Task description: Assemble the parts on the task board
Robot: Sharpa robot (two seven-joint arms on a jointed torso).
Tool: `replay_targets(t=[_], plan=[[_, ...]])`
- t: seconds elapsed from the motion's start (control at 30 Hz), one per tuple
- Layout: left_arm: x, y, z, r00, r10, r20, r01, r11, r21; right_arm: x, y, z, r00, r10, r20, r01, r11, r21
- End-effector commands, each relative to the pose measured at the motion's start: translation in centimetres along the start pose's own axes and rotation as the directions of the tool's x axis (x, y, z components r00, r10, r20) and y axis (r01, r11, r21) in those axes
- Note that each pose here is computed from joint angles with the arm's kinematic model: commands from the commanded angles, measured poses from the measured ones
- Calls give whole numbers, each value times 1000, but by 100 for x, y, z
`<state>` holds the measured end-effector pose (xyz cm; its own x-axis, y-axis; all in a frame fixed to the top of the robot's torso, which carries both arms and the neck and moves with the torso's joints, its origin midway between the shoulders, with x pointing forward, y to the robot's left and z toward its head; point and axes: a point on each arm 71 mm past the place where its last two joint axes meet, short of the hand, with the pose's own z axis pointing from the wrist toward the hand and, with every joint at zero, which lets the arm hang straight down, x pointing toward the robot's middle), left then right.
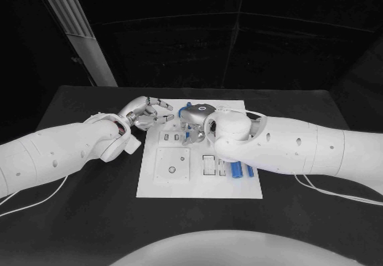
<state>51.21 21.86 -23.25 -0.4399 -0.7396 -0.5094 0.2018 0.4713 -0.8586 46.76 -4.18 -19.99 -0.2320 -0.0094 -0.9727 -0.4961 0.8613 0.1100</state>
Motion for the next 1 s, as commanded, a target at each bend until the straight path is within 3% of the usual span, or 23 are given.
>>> replay_targets(t=[0.03,0.2,0.37,0.5,0.73,0.93,1.0], plan=[[7,-26,7,1000,1,-6,-1,1000,24,-111,2,-46,987,81,138,-73,995,-61],[-18,-27,-15,1000,1,-3,-1,999,41,-212,-117,-221,947,188,259,-161,979,-123],[-95,-30,-61,1000,3,4,-3,999,44,-340,-335,-465,910,274,312,-238,960,-149],[-179,-82,-79,1000,3,-2,-3,999,34,-447,-540,-632,878,336,340,-305,942,-142],[-306,-293,-37,997,24,-67,-25,1000,-13,-548,-918,-835,803,448,394,-439,891,-118],[-341,-520,41,957,187,-221,-212,973,-94,-543,-1219,-942,735,539,412,-562,824,-75],[-322,-554,62,937,222,-269,-262,957,-124,-534,-1291,-962,720,557,414,-589,806,-60]])
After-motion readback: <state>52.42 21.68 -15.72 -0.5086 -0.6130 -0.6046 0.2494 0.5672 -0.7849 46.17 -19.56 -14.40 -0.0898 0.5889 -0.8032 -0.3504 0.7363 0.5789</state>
